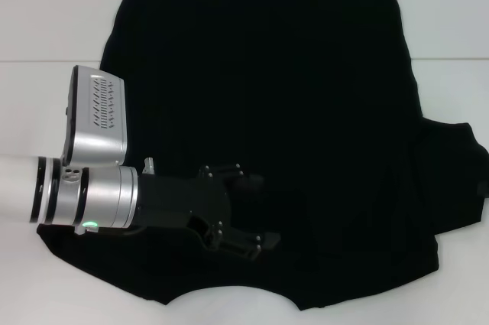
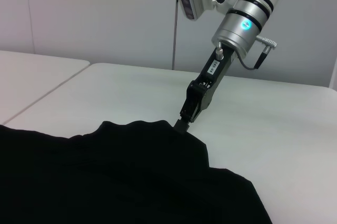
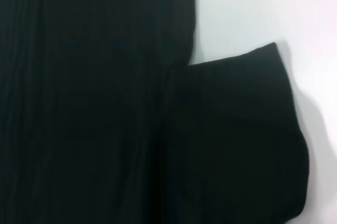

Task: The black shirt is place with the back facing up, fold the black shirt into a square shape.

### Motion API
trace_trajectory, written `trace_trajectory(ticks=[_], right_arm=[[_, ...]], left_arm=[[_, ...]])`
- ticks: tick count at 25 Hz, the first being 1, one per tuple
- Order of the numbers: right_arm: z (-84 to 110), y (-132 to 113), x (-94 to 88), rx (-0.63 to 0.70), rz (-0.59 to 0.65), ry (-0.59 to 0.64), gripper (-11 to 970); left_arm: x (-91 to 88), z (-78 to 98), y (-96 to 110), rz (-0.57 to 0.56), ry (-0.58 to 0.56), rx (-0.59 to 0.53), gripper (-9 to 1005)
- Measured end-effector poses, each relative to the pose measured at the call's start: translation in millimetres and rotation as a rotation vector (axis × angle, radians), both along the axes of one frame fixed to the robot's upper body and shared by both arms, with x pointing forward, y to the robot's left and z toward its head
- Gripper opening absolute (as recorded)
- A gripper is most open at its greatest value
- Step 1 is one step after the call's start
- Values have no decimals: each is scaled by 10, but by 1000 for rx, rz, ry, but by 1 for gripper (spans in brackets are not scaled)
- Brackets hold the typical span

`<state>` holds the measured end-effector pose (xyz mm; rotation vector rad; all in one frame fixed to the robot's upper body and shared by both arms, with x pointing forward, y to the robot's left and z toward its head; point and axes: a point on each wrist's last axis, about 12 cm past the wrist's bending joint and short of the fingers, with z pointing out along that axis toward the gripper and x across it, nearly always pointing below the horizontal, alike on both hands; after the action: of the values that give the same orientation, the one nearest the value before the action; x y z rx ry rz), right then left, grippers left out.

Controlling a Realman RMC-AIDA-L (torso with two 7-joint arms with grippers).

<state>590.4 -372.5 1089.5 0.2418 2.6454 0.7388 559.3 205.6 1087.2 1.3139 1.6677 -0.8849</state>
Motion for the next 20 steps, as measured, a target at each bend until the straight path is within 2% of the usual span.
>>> trace_trajectory(ticks=[8, 15, 20], right_arm=[[-31, -116, -33, -22, -25, -49, 0], [-47, -305, -92, -45, -62, -120, 0], [-28, -298, -66, -53, -45, -147, 0]], left_arm=[[-12, -12, 0, 11, 23, -6, 963], [-21, -21, 3, 27, 59, -14, 964], [-32, -35, -15, 28, 73, -29, 964]])
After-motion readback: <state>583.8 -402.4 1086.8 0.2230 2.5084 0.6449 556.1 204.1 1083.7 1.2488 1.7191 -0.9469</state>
